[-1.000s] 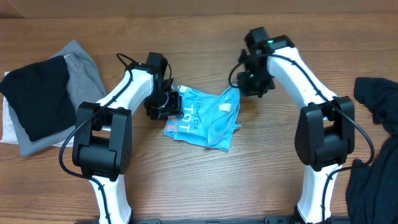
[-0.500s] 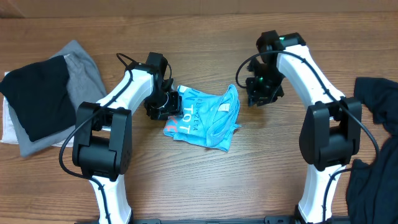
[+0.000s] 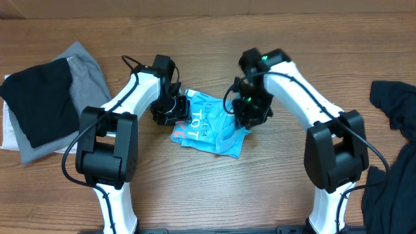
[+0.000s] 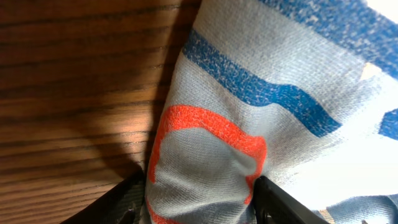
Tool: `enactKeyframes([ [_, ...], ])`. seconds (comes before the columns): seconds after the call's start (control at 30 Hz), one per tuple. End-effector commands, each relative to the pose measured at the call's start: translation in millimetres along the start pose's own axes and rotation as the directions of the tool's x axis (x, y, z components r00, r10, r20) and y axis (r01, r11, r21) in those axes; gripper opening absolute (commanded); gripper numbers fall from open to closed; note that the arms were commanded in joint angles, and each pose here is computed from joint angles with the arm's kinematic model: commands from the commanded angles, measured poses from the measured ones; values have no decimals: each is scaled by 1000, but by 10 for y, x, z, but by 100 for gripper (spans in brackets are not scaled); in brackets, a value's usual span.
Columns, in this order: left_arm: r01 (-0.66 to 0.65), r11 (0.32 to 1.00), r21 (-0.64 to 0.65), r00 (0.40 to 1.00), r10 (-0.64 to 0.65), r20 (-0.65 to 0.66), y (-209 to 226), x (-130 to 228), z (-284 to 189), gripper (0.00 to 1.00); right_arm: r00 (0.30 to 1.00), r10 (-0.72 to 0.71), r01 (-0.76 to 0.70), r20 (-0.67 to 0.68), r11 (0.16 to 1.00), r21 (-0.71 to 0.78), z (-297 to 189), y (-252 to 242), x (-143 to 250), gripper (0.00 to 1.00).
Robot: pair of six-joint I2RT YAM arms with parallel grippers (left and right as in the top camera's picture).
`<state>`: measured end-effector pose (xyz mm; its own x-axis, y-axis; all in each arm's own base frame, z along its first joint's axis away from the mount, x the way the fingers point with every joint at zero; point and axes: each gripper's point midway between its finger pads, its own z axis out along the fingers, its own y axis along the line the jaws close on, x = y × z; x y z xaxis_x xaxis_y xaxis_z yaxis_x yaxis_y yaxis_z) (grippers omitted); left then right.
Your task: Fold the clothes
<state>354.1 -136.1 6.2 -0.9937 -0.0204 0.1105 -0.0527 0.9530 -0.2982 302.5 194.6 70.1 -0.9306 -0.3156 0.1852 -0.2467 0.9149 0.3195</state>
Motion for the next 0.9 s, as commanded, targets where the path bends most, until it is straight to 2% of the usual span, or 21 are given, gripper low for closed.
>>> enactKeyframes([
  [0.0,0,998,-58,999,-3,-49,137,141,136,60,1000,-11,12,24,1000,-17,61,179,-7,33],
  [0.2,0,998,-59,999,-3,-52,138,147,135,60,998,0,0,55,1000,8,89,188,-79,32],
  [0.27,0,998,-59,999,-3,-52,139,148,135,60,997,44,-48,57,997,67,86,82,-69,27],
  [0.37,0,998,-59,999,-3,-52,139,148,135,60,991,122,-132,62,973,188,59,-137,-14,13],
  [0.47,0,998,-59,999,-3,-53,139,150,135,60,967,230,-252,105,914,318,-19,-415,33,8],
  [0.57,0,998,-59,999,-4,-53,140,152,135,60,951,282,-308,124,882,356,-75,-568,61,8],
  [0.73,1,998,-59,999,-4,-54,140,154,135,60,941,312,-339,132,871,355,-113,-673,61,25],
  [0.87,1,998,-61,998,-5,-58,143,163,134,60,938,322,-346,127,870,352,-124,-698,77,26],
])
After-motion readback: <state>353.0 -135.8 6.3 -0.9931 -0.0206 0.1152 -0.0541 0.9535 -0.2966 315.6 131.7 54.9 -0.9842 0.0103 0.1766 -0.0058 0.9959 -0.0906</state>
